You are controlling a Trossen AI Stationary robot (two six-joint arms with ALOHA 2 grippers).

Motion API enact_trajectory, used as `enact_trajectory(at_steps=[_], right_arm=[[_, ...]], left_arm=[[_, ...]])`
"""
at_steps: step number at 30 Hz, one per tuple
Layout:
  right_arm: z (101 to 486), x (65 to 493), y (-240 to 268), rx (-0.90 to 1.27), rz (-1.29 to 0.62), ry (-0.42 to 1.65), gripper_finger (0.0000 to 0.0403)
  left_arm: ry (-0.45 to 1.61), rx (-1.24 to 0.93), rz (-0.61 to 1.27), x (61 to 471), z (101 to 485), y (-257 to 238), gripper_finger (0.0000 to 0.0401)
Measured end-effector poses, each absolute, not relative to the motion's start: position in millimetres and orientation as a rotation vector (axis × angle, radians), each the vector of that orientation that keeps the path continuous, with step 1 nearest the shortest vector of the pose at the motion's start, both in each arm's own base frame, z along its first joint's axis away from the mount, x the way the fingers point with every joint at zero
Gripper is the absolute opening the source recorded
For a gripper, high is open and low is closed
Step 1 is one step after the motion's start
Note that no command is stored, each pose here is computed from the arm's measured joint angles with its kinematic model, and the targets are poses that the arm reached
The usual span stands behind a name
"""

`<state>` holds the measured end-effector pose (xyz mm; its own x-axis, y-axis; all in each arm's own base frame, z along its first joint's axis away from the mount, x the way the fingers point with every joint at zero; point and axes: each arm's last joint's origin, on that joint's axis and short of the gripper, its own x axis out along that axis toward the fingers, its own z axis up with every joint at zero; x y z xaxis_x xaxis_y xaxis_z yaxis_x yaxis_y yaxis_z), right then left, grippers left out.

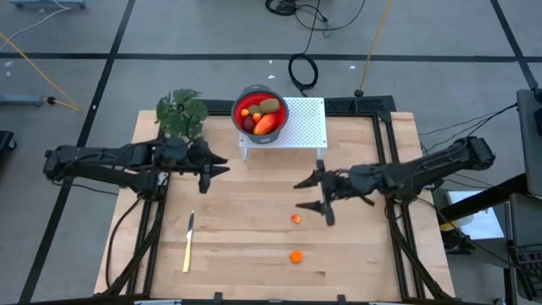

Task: Pick & Place Fruit
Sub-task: Put the pear into the red strainer bowl on the shelf

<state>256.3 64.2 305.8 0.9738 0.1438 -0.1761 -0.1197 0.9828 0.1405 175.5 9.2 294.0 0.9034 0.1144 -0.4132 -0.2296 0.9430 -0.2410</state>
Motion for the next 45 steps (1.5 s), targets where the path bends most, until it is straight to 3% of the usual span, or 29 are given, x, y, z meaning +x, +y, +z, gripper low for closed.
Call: enact_trajectory(at_steps=[6, 17, 26, 45], right_arm=[[299.7, 276.1, 85.9, 0.12, 0.17, 0.336, 0.0248], [261.2, 298.3, 109.0, 0.157, 0.174, 0.551, 0.0207], [236.9, 300.7, 110.9, 0.143, 0.142, 0.698, 0.0205], [223.1, 295.7, 93.0, 0.161, 0.052, 0.833, 0.0206]], left_arm=[[0.401, -0.264, 0.138, 165.3, 283.8, 2.6, 0.0127], [0.418, -0.184, 0.069, 157.1, 275.7, -6.5, 0.0127], [0.423, -0.12, 0.017, 156.7, 275.6, -13.1, 0.0127], [0.547, -0.213, 0.162, 150.2, 263.3, -10.7, 0.0118]])
